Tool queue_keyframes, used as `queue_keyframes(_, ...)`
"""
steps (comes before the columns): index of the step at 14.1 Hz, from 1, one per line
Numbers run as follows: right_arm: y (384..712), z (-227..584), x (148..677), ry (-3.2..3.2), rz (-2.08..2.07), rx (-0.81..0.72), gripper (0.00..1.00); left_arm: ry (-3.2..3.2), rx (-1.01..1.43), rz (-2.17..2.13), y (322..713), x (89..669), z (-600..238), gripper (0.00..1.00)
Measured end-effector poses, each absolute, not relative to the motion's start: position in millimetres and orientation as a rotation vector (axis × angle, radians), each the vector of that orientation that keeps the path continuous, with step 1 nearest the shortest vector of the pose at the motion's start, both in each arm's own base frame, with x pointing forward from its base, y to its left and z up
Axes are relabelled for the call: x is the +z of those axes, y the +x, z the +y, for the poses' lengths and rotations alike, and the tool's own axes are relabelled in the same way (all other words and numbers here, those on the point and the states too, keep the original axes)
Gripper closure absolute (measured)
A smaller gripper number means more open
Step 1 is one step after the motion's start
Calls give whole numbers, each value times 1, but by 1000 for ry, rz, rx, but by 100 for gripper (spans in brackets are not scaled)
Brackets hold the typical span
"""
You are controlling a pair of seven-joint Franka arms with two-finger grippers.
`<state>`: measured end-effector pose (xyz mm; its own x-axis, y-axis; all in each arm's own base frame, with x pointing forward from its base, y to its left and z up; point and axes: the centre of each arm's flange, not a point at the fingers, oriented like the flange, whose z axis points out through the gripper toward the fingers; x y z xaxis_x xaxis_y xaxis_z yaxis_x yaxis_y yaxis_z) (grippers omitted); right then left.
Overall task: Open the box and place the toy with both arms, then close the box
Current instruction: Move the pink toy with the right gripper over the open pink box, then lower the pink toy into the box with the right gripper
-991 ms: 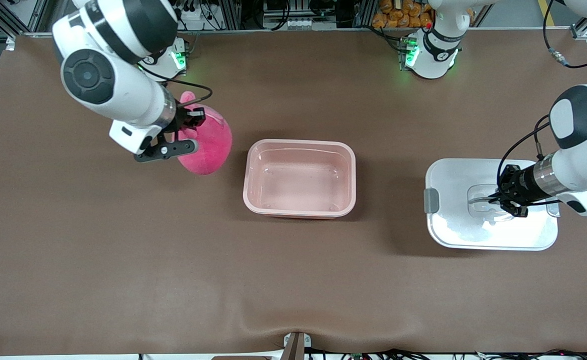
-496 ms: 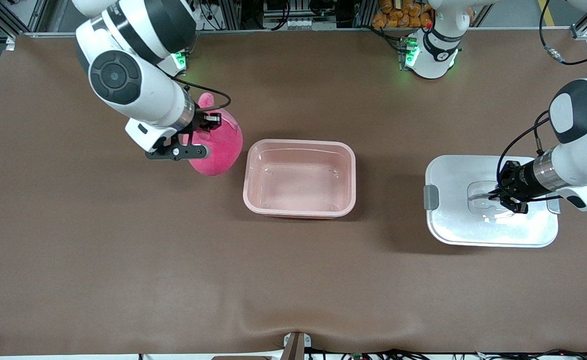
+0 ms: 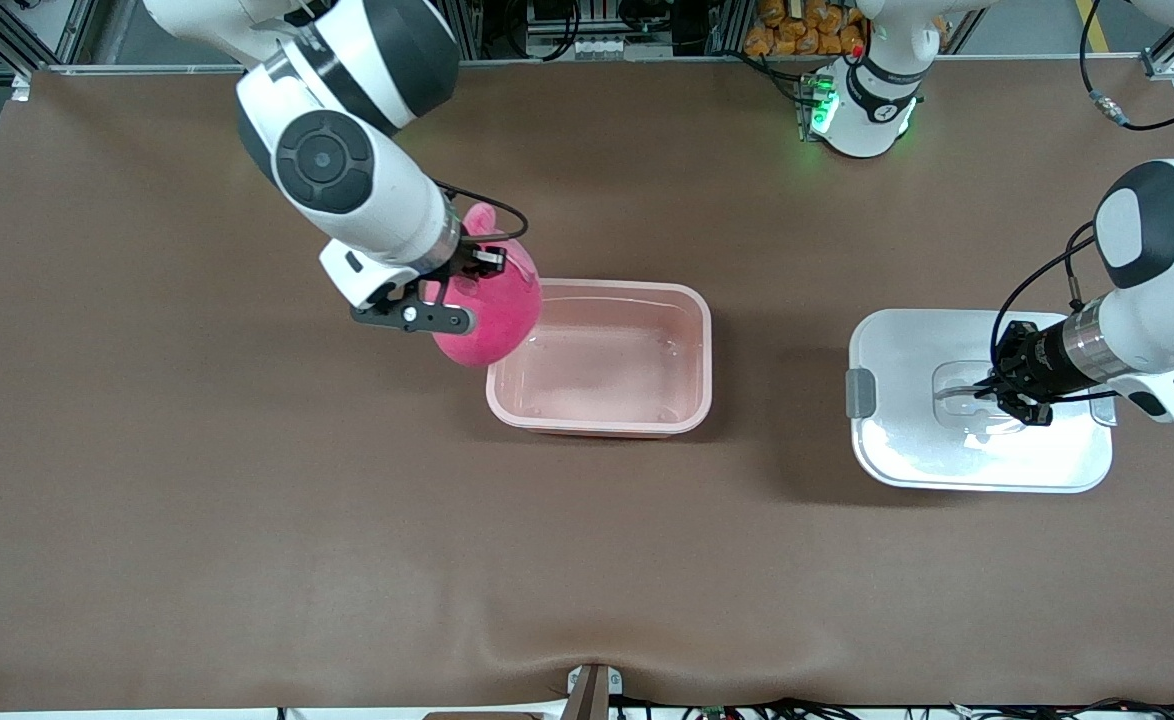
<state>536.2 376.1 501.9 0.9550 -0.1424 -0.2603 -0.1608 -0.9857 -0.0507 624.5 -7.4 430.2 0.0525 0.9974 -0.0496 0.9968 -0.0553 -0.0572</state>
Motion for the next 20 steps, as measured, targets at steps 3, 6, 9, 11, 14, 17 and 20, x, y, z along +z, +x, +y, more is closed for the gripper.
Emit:
queue_keyframes(3, 541, 384, 497, -3021, 279, 375, 87, -2276, 127, -2177, 625, 432, -7, 93)
queue_keyframes(6, 550, 393, 494, -3004, 318, 363, 87, -2272, 147, -2229, 626, 438, -2, 93)
queue_keyframes(9, 557, 407, 486, -2977, 326, 324, 87, -2268, 137, -2254, 625, 447, 3, 93)
queue_keyframes(11, 556, 423, 474, -2965, 338, 308, 87, -2272, 135, -2262, 624, 451, 3, 93)
queue_keyframes(14, 555, 439, 454, -2965, 332, 319, 87, -2273, 134, -2263, 624, 453, 3, 93)
queue_keyframes(17, 560, 440, 444, -2966, 350, 332, 87, -2274, 133, -2263, 623, 454, 2, 93)
queue_keyframes(20, 561, 444, 426, -2976, 363, 363, 87, -2275, 131, -2264, 623, 455, 2, 93)
